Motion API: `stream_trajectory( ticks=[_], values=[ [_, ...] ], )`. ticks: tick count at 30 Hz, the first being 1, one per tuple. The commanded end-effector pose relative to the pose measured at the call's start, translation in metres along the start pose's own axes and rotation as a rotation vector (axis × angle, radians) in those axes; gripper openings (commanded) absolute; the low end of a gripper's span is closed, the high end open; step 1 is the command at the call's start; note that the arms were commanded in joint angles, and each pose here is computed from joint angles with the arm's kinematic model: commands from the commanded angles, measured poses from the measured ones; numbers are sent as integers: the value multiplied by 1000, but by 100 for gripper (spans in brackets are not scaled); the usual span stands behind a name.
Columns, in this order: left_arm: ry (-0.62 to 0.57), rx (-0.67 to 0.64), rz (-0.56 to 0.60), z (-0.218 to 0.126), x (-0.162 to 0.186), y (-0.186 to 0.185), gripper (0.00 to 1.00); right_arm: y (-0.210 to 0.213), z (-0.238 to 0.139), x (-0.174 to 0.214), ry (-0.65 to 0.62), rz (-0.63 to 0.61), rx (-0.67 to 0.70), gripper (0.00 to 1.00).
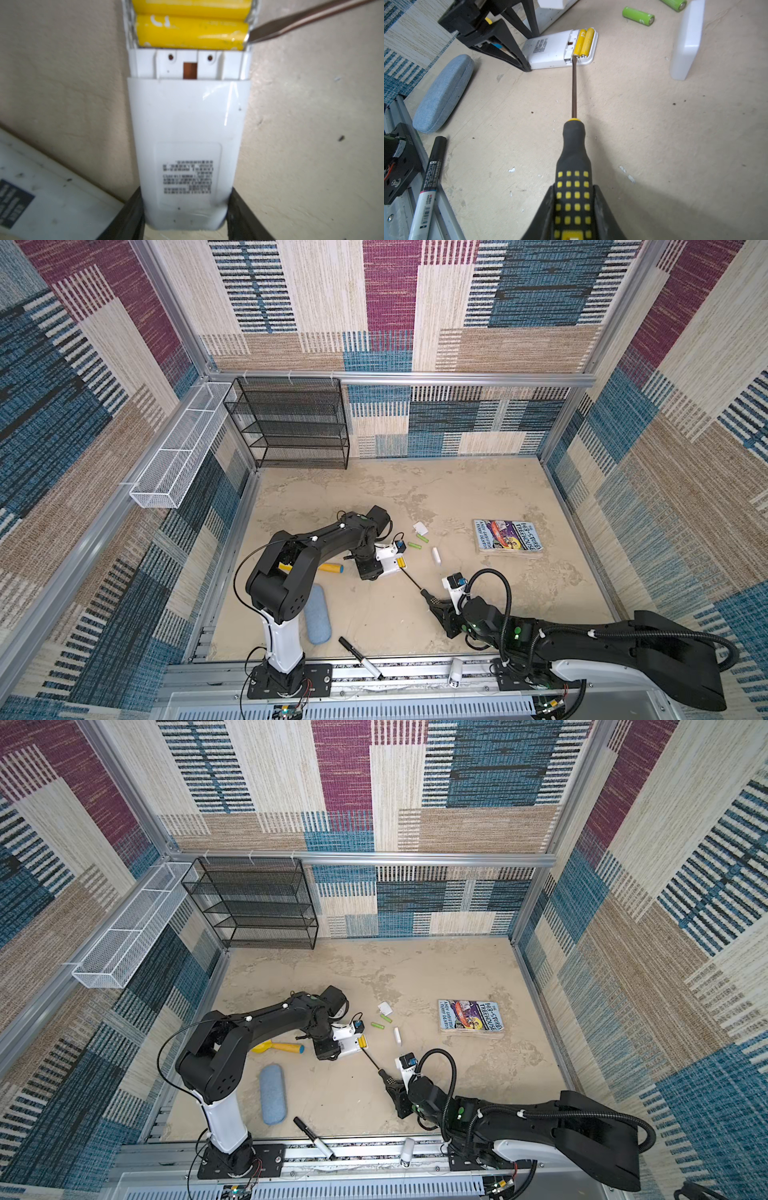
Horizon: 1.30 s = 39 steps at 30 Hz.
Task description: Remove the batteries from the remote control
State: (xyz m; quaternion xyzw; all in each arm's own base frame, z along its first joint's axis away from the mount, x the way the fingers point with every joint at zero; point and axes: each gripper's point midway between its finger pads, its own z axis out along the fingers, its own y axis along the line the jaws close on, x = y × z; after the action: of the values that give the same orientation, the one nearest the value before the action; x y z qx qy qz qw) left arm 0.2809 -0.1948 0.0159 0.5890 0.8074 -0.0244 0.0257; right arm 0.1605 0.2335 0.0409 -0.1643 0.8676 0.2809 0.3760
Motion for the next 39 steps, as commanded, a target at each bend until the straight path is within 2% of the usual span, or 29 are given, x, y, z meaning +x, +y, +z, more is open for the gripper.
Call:
stream_trajectory(
  ticks=[1,27,39],
  values=[
    [110,122,-21,6,27,-28,51,-20,1,-7,-60,4,107,0],
    [114,131,-17,6,27,-30,51,-28,-3,-21,-163,-92,153,0],
    [122,132,-15,7,30,-31,51,-28,-5,-21,-167,-100,153,0]
  ],
)
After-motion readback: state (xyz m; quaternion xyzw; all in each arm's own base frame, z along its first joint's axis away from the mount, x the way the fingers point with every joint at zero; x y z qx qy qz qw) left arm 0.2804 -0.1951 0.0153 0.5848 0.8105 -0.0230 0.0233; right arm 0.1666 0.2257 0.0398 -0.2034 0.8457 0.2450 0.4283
